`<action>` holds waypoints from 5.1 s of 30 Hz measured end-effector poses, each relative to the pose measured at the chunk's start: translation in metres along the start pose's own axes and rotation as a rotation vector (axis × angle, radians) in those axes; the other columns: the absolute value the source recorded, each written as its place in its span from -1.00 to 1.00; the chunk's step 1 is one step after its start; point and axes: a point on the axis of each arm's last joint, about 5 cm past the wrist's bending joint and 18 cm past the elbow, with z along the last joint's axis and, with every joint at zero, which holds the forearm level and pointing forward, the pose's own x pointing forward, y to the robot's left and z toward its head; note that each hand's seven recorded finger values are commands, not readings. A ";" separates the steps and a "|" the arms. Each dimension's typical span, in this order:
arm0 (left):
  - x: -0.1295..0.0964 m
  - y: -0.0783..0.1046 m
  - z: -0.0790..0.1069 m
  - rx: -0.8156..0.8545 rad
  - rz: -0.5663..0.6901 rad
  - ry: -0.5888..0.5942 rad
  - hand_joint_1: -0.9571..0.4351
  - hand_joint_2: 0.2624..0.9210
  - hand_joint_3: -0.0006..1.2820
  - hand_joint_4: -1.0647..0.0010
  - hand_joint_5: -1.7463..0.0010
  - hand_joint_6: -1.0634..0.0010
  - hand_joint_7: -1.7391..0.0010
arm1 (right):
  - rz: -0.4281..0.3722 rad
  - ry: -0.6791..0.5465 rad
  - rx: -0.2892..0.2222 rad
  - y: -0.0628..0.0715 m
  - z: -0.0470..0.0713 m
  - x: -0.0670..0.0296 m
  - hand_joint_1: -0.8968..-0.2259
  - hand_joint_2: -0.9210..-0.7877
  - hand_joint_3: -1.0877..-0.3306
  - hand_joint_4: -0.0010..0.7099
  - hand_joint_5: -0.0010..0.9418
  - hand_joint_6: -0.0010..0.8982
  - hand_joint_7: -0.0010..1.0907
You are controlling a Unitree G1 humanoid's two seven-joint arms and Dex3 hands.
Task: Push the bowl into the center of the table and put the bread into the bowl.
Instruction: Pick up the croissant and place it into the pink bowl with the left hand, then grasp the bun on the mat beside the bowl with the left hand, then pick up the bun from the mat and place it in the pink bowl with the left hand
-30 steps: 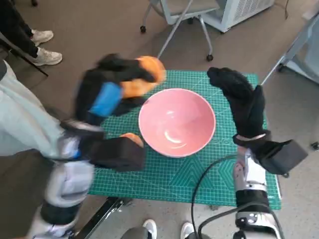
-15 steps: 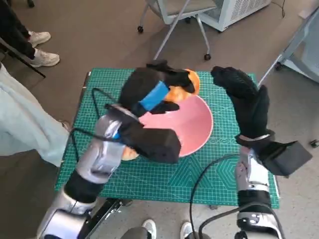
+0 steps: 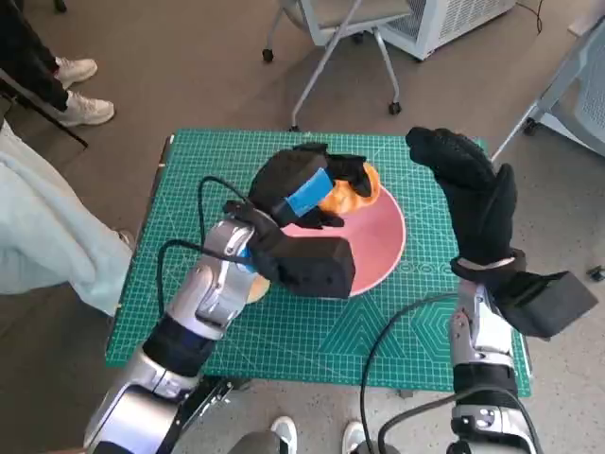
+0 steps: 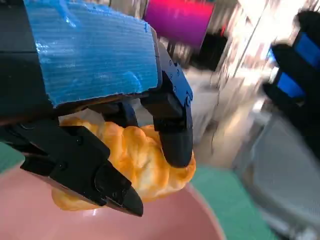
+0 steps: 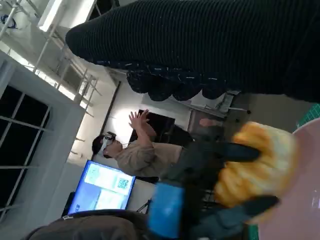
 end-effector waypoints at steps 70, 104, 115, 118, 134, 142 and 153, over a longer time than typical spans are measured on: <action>-0.141 0.030 -0.048 -0.113 -0.197 0.228 0.64 0.43 -0.99 0.69 1.00 0.37 1.00 | -0.002 0.048 0.041 0.006 -0.003 -0.0072 -0.35 -1.00 -0.12 -0.48 -1.00 -0.78 -0.11; -0.110 -0.018 -0.073 -0.004 -0.232 0.445 0.55 0.69 -0.96 0.05 0.95 -0.05 0.94 | 0.004 0.047 0.034 0.000 -0.001 -0.0085 -0.35 -1.00 -0.12 -0.49 -1.00 -0.78 -0.11; -0.110 -0.022 -0.077 0.022 -0.172 0.463 0.89 0.98 -0.86 -0.23 -0.37 -0.56 0.84 | 0.003 0.055 0.036 0.000 -0.002 -0.0094 -0.34 -1.00 -0.12 -0.49 -1.00 -0.78 -0.12; -0.110 -0.022 -0.077 0.027 -0.163 0.453 0.55 0.99 -0.84 -0.29 -0.35 -0.17 -0.01 | 0.003 0.055 0.036 0.000 -0.002 -0.0095 -0.34 -1.00 -0.12 -0.49 -1.00 -0.77 -0.12; -0.119 -0.022 -0.079 -0.020 -0.118 0.355 0.38 0.99 -0.94 -0.46 -0.27 -0.17 -0.30 | 0.008 0.060 0.040 0.001 -0.003 -0.0093 -0.36 -1.00 -0.11 -0.48 -1.00 -0.77 -0.12; -0.122 -0.018 -0.079 -0.016 -0.050 0.314 0.38 0.98 -0.96 -0.50 -0.26 -0.22 -0.25 | 0.011 0.064 0.046 0.001 -0.004 -0.0098 -0.35 -1.00 -0.11 -0.48 -1.00 -0.77 -0.12; -0.129 -0.001 -0.070 -0.015 0.079 0.255 0.38 0.95 -0.98 -0.56 -0.23 -0.29 -0.20 | 0.010 0.066 0.051 0.001 -0.005 -0.0102 -0.35 -1.00 -0.11 -0.48 -1.00 -0.76 -0.13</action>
